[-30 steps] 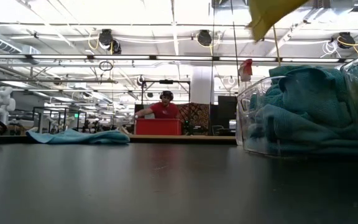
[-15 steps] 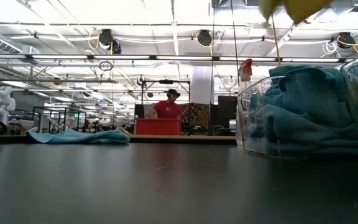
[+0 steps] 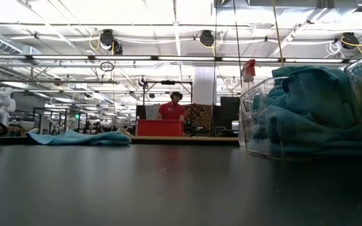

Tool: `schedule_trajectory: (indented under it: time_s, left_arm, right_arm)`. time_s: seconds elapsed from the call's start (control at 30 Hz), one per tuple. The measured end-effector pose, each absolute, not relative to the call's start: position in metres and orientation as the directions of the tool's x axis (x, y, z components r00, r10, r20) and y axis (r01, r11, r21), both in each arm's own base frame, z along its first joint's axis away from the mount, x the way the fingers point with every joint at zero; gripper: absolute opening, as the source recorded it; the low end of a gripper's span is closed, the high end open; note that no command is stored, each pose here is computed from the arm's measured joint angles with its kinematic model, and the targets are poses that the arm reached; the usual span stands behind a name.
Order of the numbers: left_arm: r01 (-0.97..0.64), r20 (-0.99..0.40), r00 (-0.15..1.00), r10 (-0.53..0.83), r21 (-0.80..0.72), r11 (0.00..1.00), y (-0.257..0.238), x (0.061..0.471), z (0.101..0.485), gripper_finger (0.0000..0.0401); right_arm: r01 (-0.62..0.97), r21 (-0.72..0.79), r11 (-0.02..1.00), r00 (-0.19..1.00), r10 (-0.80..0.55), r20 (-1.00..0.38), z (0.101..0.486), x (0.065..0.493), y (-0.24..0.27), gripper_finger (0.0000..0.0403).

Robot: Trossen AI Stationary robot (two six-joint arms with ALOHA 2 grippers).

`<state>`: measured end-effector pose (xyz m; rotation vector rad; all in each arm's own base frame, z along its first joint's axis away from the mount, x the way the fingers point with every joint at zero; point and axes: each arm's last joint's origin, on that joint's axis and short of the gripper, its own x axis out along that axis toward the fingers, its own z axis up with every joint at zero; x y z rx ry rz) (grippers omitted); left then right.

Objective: Sort microfiber towel by color & place in baskets
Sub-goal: Put the yellow towel into the bottom transparent bin

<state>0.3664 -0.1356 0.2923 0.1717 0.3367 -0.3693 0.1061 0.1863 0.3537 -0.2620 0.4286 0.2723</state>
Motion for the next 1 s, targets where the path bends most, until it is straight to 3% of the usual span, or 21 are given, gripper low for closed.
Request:
schedule_trajectory:
  time_s: [0.2,0.43,0.73,1.0]
  left_arm:
    - [0.373,-0.355,0.877,-0.323,0.079,0.924,-0.136,0.366,0.292,0.0239]
    - [0.371,-0.353,0.878,-0.322,0.079,0.925,-0.135,0.366,0.293,0.0239]
    - [0.369,-0.353,0.879,-0.32,0.08,0.926,-0.135,0.366,0.293,0.0239]
    - [0.365,-0.353,0.881,-0.316,0.081,0.927,-0.135,0.366,0.293,0.0239]
  right_arm:
    - [-0.313,-0.036,0.949,0.749,0.224,-0.623,0.348,0.084,0.178,0.0]
    - [-0.218,-0.005,0.976,0.681,0.149,-0.717,0.354,0.06,0.162,0.0]
    - [-0.182,0.002,0.983,0.658,0.123,-0.743,0.368,0.042,0.148,0.0]
    - [-0.21,-0.033,0.977,0.712,0.13,-0.69,0.376,0.04,0.147,0.0]
